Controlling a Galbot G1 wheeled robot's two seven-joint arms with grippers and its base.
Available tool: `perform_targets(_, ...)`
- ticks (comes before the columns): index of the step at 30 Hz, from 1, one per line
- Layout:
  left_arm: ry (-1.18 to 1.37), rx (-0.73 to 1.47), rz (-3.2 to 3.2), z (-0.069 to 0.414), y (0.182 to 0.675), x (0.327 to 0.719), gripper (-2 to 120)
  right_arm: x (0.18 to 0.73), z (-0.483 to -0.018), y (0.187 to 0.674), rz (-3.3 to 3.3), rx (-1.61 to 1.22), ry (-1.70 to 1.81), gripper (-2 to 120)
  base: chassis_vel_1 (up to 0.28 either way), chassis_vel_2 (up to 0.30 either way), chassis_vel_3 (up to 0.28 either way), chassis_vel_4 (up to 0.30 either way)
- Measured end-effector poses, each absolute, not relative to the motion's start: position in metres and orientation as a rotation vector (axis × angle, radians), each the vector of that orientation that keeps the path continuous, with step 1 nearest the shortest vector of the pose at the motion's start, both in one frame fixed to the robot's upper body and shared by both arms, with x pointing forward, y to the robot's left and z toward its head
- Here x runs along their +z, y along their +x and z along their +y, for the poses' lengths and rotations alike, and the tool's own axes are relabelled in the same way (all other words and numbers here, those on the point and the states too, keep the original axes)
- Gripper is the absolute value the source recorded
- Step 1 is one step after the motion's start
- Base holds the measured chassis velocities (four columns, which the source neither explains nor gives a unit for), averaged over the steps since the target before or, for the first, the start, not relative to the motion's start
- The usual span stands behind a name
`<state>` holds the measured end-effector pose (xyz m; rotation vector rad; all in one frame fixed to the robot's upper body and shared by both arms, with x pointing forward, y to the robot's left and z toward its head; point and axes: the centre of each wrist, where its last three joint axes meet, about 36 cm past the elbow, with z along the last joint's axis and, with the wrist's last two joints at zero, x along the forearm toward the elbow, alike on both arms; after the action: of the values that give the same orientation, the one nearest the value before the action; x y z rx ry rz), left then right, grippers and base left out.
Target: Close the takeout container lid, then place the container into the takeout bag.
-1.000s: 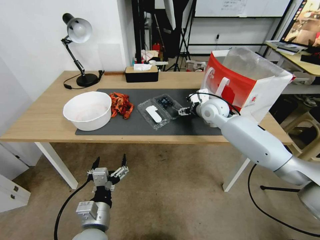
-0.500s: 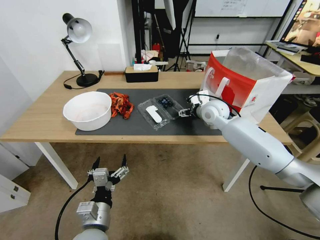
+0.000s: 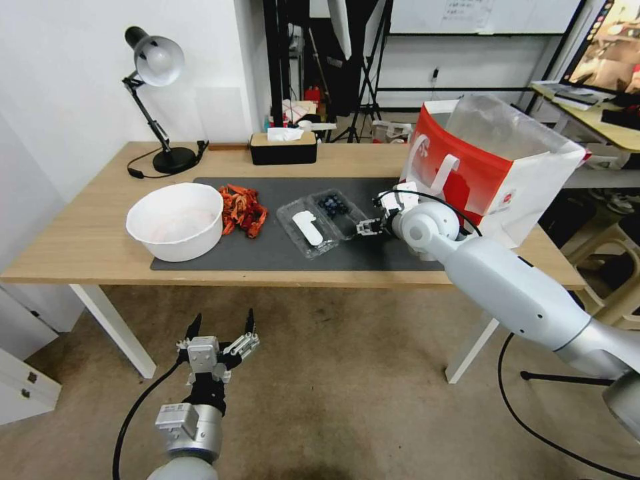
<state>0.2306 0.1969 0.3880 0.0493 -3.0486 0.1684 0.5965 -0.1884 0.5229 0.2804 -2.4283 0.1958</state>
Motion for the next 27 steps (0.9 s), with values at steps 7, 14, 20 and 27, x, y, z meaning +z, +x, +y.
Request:
perform_targets(7,0.048,0.166,-3.048,0.197,0.231,0.387,100,0.525,-0.188,0.591,-2.428,0.192,0.284,100,0.0,0.0,0.0,0.0)
perform_targets(14,0.044,0.166,-3.049,0.196,0.231,0.387,100,0.525,-0.187,0.588,-2.424,0.187,0.285,100,0.0,0.0,0.0,0.0)
perform_targets(20,0.042,0.164,-3.049,0.196,0.231,0.386,100,0.525,-0.186,0.581,-2.421,0.183,0.293,100,0.0,0.0,0.0,0.0)
perform_targets(27,0.038,0.166,-3.05,0.195,0.232,0.386,100,0.527,-0.185,0.576,-2.42,0.177,0.298,100,0.0,0.0,0.0,0.0)
